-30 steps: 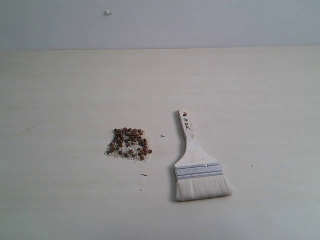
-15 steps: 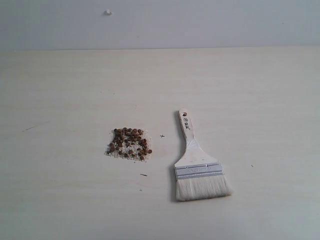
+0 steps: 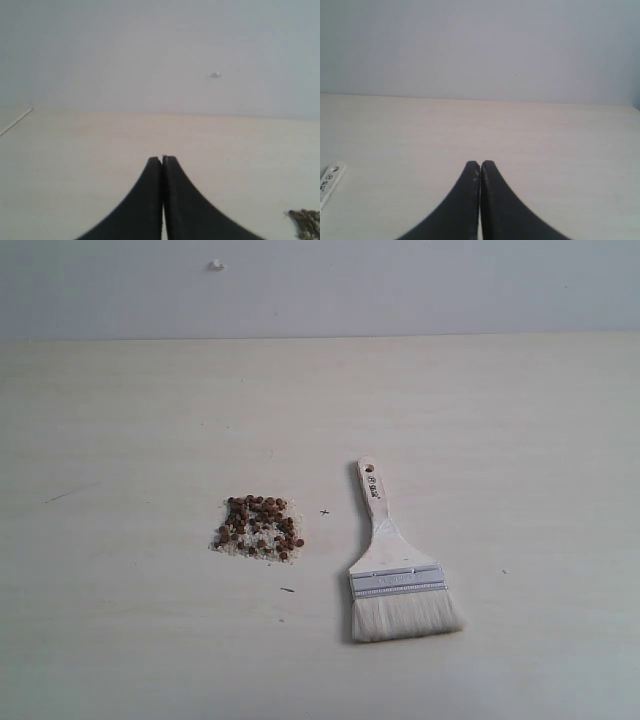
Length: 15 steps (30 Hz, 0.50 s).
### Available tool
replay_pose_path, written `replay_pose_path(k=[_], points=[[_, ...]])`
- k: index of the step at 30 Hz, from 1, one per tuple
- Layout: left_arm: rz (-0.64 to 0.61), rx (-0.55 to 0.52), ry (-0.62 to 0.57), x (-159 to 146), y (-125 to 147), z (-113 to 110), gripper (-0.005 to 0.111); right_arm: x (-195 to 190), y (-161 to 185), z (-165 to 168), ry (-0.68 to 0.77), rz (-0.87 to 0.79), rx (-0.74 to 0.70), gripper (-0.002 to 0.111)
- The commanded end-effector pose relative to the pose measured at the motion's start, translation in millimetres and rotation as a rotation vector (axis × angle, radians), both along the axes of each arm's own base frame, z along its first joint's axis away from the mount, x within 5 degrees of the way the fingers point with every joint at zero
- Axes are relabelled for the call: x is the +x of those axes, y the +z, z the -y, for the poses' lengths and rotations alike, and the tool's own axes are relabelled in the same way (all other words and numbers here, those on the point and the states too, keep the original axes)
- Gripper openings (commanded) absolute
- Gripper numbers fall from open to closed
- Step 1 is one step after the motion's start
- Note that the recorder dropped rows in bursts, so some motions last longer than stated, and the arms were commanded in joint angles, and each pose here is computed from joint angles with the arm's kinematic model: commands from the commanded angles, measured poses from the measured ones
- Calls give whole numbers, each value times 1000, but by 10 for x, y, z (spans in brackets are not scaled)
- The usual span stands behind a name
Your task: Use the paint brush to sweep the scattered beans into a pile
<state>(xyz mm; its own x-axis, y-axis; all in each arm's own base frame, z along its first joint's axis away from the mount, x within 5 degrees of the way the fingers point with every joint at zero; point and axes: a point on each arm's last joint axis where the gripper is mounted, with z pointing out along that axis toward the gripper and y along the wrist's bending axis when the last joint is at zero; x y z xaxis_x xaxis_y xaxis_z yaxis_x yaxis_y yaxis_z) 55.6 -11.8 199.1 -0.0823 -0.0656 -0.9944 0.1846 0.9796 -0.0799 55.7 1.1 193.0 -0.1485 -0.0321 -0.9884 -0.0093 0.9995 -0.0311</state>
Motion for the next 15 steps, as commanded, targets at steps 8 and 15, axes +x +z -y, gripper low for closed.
replay_pose_path(k=[8,15], points=[[-170,57,-43,-38,-161,27,0,-2,-13,2,-5,0,2,0],[-166,170,-39,-37,-177,6,0,1,11,5,-7,27,2,0]])
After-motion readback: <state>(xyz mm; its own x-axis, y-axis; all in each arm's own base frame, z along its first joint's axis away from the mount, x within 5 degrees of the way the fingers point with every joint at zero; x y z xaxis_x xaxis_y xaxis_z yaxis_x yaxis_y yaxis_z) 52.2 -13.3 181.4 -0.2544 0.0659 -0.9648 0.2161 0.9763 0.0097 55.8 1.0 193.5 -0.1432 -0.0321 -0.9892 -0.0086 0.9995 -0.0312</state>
